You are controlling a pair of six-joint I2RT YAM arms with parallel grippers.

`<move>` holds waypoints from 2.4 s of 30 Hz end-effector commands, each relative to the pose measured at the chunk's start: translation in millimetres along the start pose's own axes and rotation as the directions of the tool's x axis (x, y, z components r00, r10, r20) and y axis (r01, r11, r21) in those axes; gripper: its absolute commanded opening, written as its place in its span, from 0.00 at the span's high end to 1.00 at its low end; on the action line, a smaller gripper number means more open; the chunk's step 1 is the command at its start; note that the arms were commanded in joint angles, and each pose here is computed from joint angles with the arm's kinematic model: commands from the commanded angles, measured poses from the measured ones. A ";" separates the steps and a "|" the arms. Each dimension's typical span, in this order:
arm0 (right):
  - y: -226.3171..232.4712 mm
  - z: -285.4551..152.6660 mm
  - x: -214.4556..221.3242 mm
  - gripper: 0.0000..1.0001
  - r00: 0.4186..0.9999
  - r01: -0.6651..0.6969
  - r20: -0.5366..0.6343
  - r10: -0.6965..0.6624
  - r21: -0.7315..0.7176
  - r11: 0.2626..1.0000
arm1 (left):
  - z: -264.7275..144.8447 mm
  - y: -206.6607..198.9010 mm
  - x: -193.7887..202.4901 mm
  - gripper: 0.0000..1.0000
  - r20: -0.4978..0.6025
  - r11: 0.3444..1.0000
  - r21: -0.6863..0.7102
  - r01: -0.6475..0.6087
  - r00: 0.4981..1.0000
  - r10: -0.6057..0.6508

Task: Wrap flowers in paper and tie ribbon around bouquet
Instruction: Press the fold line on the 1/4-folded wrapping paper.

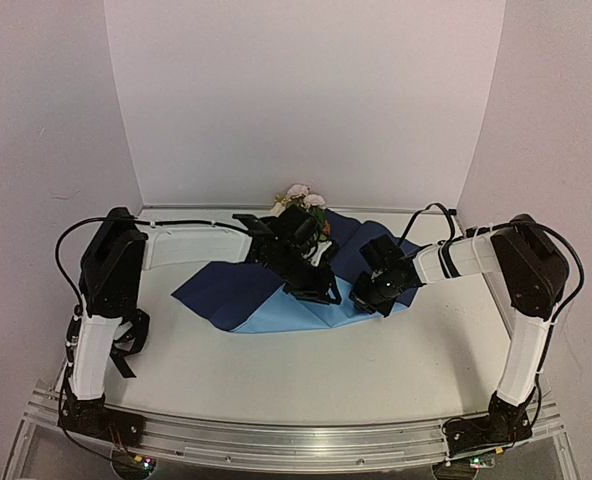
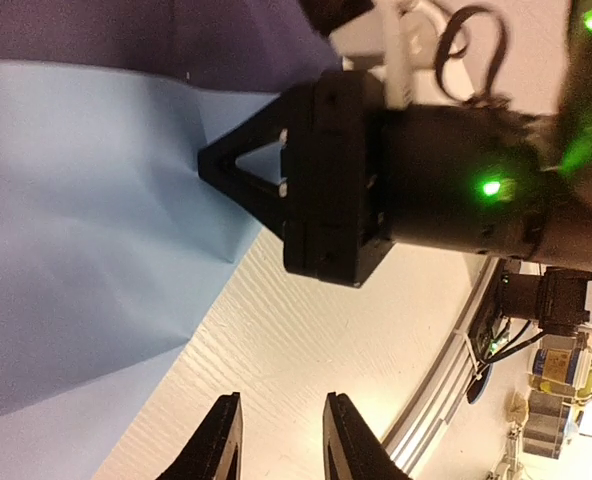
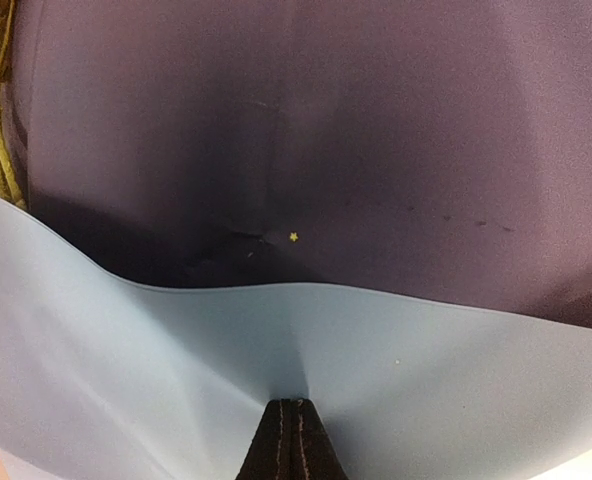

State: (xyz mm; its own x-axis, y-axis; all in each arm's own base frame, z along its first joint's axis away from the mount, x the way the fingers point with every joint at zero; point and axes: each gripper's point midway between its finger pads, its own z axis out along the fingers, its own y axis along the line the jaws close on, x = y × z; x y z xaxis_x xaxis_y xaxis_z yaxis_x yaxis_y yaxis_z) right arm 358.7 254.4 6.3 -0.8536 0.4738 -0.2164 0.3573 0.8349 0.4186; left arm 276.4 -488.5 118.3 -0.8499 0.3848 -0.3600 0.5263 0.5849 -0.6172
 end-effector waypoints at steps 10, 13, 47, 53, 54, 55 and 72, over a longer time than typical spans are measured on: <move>-48.4 21.1 23.2 1.00 0.998 -0.002 -0.061 0.012 0.157 0.988 | 45.5 30.5 11.5 0.75 0.012 0.983 0.048 0.177 0.984 -0.177; -50.3 21.2 24.2 1.00 0.998 -0.003 -0.063 0.013 0.160 0.987 | 47.9 30.7 15.1 0.75 0.005 0.979 0.064 0.192 0.981 -0.193; -66.7 24.8 30.9 1.00 0.995 -0.035 -0.083 0.050 0.168 0.985 | 56.2 72.7 59.5 0.78 -0.063 0.970 -0.073 0.232 0.970 -0.236; -69.9 24.5 29.9 1.00 0.995 -0.041 -0.084 0.056 0.168 0.985 | 45.2 74.9 56.2 0.78 -0.042 0.968 -0.088 0.236 0.970 -0.240; -70.1 24.4 29.7 1.00 0.995 -0.042 -0.085 0.057 0.168 0.985 | 43.2 76.1 56.1 0.78 -0.039 0.967 -0.090 0.238 0.969 -0.242; -70.2 24.3 29.4 1.00 0.995 -0.043 -0.085 0.057 0.167 0.985 | 41.1 77.0 55.2 0.78 -0.035 0.966 -0.092 0.240 0.969 -0.244; -75.1 25.9 30.0 1.00 0.994 -0.048 -0.091 0.064 0.172 0.984 | 17.1 92.5 75.0 0.79 -0.036 0.955 -0.132 0.266 0.961 -0.273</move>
State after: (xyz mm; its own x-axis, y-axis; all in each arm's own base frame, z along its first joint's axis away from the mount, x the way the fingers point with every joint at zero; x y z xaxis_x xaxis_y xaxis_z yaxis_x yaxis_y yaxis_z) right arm 363.9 256.7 4.6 -0.8401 0.5056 -0.1966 0.3570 0.7881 0.5015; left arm 265.4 -440.8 22.2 -0.9554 0.2456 -0.1642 0.2926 0.7103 -0.6402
